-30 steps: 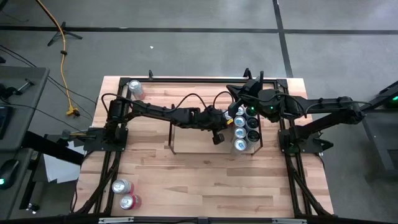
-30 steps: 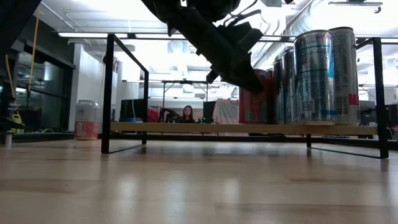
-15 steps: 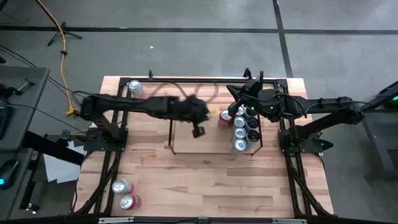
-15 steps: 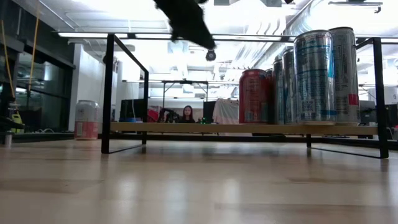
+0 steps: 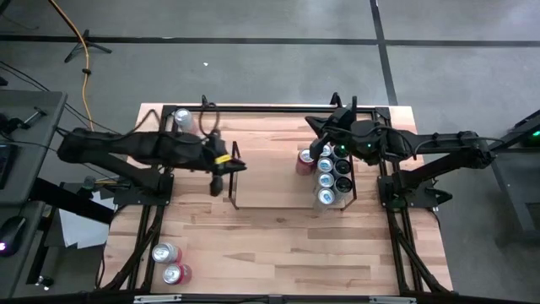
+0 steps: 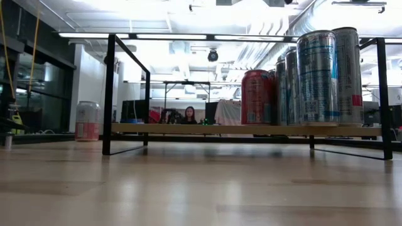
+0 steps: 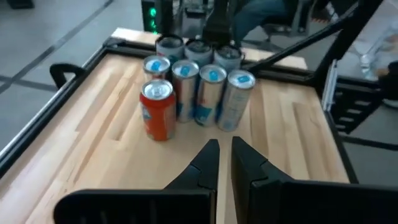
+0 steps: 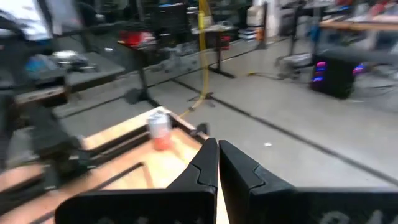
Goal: Place canned beverage on shelf
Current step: Put the red soda can on the shelf aligned with the other red soda can
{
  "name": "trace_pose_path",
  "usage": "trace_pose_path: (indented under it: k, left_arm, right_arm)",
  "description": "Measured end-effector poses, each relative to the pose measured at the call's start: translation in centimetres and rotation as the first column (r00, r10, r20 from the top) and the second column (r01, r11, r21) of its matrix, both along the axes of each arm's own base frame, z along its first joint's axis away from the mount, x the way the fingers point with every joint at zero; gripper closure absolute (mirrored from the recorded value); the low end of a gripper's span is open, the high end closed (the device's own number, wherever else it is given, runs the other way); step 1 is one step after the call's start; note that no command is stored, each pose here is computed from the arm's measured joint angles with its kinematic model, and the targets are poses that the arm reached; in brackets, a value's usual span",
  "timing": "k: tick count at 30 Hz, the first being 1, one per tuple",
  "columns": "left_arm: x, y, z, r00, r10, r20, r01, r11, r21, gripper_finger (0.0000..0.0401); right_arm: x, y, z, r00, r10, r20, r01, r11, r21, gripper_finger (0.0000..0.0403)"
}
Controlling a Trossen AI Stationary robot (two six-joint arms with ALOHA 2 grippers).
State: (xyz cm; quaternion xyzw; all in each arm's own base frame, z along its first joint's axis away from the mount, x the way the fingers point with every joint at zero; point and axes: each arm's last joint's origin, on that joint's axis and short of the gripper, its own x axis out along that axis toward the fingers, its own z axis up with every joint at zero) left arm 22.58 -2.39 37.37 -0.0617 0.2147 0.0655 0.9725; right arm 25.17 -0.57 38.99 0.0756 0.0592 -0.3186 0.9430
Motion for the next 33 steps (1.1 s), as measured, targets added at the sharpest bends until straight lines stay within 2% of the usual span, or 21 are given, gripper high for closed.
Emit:
trace_pose_path:
  k: [4, 7, 13, 17, 20, 24, 29, 33]
  left_arm:
    - [-2.1, 0.5, 1.5, 0.994, 0.068, 0.085, -0.068, 0.998, 0.0, 0.0401]
    - [-3.4, 1.0, 2.3, 0.981, 0.147, 0.129, -0.154, 0.987, 0.05, 0.0401]
    - [-4.8, 1.7, 3.1, 0.968, 0.182, 0.175, -0.194, 0.98, 0.053, 0.0401]
    - [-5.2, 1.5, 3.7, 0.972, 0.133, 0.193, -0.139, 0.99, 0.017, 0.0382]
    - [-5.6, 1.2, 5.0, 0.97, 0.061, 0.234, -0.046, 0.996, -0.07, 0.0344]
    - [-6.0, 0.2, 6.5, 0.966, -0.045, 0.256, 0.091, 0.981, -0.171, 0.0271]
    - [-5.7, -1.5, 7.7, 0.942, -0.21, 0.262, 0.268, 0.94, -0.21, 0.0175]
    - [-5.5, -2.5, 8.3, 0.916, -0.3, 0.268, 0.364, 0.901, -0.237, 0.0117]
  right_arm:
    - [0.3, 0.4, 0.0, 0.984, 0.177, -0.009, -0.177, 0.984, 0.011, 0.0403]
    - [0.4, 0.7, 0.0, 0.967, 0.255, -0.013, -0.255, 0.967, 0.018, 0.0403]
    - [0.4, 0.7, 0.0, 0.963, 0.269, -0.008, -0.269, 0.963, 0.028, 0.0403]
    - [0.4, 0.7, 0.0, 0.963, 0.269, -0.006, -0.269, 0.963, 0.031, 0.0403]
    - [0.4, 0.7, 0.0, 0.963, 0.269, -0.006, -0.269, 0.963, 0.031, 0.0403]
    - [0.4, 0.7, 0.0, 0.963, 0.27, -0.009, -0.269, 0.963, 0.027, 0.0403]
    - [0.4, 0.7, 0.0, 0.963, 0.269, -0.01, -0.269, 0.963, 0.025, 0.0403]
    - [0.4, 0.7, -0.1, 0.964, 0.267, -0.007, -0.267, 0.963, 0.031, 0.0402]
